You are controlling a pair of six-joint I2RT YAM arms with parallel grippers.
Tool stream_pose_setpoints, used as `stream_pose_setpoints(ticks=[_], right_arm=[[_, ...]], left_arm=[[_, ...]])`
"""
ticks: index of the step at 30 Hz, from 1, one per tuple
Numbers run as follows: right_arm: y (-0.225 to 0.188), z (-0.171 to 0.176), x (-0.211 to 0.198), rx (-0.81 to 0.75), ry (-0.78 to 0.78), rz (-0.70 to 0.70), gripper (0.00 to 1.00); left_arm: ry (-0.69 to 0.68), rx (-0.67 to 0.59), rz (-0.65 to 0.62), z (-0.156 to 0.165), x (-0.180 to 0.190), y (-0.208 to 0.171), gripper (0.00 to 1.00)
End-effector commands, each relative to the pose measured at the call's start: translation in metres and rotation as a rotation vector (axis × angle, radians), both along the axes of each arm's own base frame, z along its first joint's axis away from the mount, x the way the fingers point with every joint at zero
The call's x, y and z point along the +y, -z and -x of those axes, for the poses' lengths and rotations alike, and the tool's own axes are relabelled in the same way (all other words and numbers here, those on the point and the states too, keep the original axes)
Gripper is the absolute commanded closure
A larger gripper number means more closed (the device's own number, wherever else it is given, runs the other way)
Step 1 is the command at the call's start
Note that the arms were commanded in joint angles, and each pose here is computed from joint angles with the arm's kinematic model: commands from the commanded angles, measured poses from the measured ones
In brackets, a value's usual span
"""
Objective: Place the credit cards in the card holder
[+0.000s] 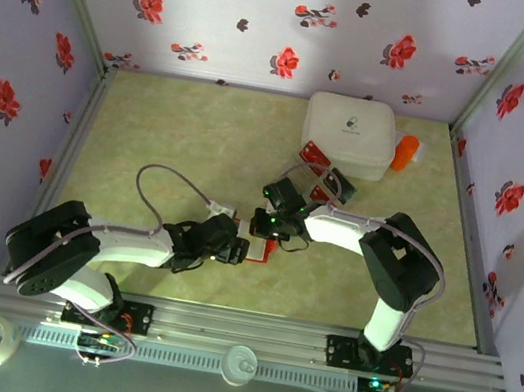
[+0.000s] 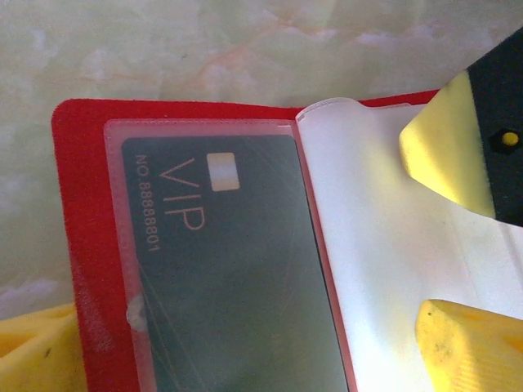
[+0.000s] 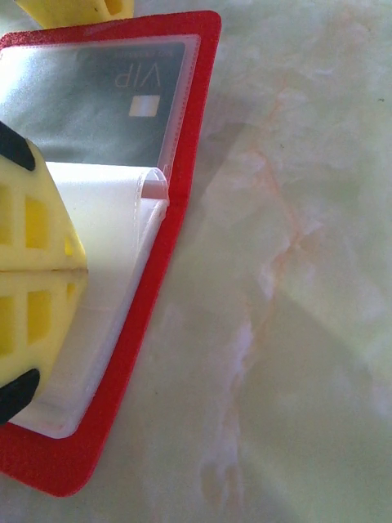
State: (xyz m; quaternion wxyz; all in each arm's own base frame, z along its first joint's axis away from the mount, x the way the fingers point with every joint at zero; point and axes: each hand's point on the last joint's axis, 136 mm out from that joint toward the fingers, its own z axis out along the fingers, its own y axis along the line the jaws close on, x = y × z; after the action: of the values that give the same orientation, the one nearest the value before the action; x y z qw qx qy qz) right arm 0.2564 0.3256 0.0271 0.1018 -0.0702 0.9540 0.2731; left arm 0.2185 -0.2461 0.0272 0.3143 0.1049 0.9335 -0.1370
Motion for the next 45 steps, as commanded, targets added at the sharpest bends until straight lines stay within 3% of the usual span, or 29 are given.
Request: stream_pose_setpoints(ticks=[1,10,22,27,35,45], right_arm=[[-0.008,0.002,0.004,0.005,-0.002,-0.007,0.87],[-0.029,-0.001,-0.004,-0.042,0.045,-0.041,0.63],[-0.013,0.005,-0.007,-0.013,0.075,-0.051,0.56],[-0.008,0.006,-0.005,0.004,0.062,-0.048,0.60],[0.003,0.009,0.002,0.029,0.041,-0.034,0.81],[0.007,0.013,0.021,0.038,0.015,-0.037,0.86]], left_arm=[[0.006,0.004,0.003,0.005,0.001,0.005,0.08],[0.005,0.001,0.012,0.005,0.002,0.004,0.11],[0.008,-0.001,0.008,0.006,0.003,0.005,0.15],[0.008,-0.002,0.008,0.006,0.003,0.005,0.12],[0.014,-0.016,0.019,0.005,0.002,-0.001,0.00],[0.029,-0.026,0.018,0.004,0.001,-0.003,0.00]])
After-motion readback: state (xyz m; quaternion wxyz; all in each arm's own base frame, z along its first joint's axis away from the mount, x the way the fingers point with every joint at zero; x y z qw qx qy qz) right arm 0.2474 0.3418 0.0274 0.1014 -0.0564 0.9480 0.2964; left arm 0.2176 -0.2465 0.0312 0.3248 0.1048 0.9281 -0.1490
